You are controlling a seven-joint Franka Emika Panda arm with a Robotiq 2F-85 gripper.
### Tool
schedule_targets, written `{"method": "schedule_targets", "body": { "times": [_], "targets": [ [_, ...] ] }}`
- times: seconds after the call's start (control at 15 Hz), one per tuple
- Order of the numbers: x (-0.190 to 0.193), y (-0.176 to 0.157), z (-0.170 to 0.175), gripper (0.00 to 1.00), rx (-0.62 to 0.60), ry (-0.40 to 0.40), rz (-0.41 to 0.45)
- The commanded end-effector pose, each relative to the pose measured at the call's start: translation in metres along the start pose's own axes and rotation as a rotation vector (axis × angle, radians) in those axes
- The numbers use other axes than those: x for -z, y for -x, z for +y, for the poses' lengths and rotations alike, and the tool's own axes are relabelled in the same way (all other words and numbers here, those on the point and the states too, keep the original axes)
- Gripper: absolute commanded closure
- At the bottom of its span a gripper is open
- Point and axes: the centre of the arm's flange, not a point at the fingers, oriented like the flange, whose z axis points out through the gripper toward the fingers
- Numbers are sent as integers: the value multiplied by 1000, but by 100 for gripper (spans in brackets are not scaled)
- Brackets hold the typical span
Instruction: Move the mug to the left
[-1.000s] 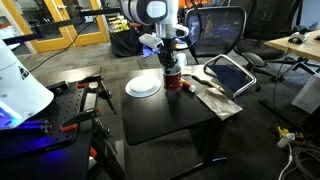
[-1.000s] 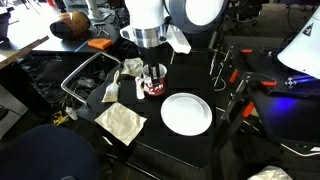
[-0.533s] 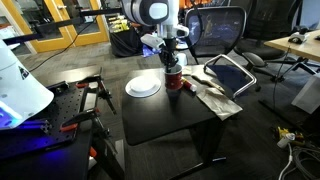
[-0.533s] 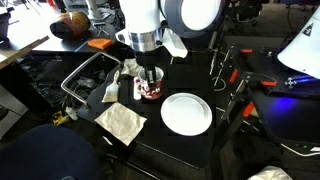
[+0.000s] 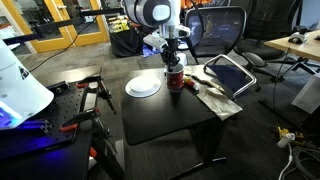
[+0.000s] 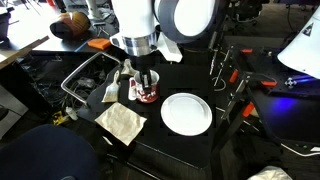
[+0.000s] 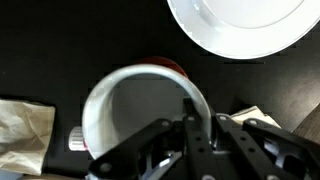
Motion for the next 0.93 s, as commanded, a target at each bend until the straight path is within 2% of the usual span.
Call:
{"method": "schedule_targets", "body": {
  "times": [0.0,0.07,0.13,0.2,0.33,0.73,0.87],
  "targets": [
    [7,-7,-2,98,20,6,-12],
    [7,-6,-3,93,22,4,-12],
    [7,-6,-4,66,23,5,-13],
    [7,-5,-4,64,23,7,-13],
    [8,-5,-6,51,23,9,-10],
    [33,7,-6,5,11,18,13],
    [47,13,-7,0,10,15,21]
  ]
}}
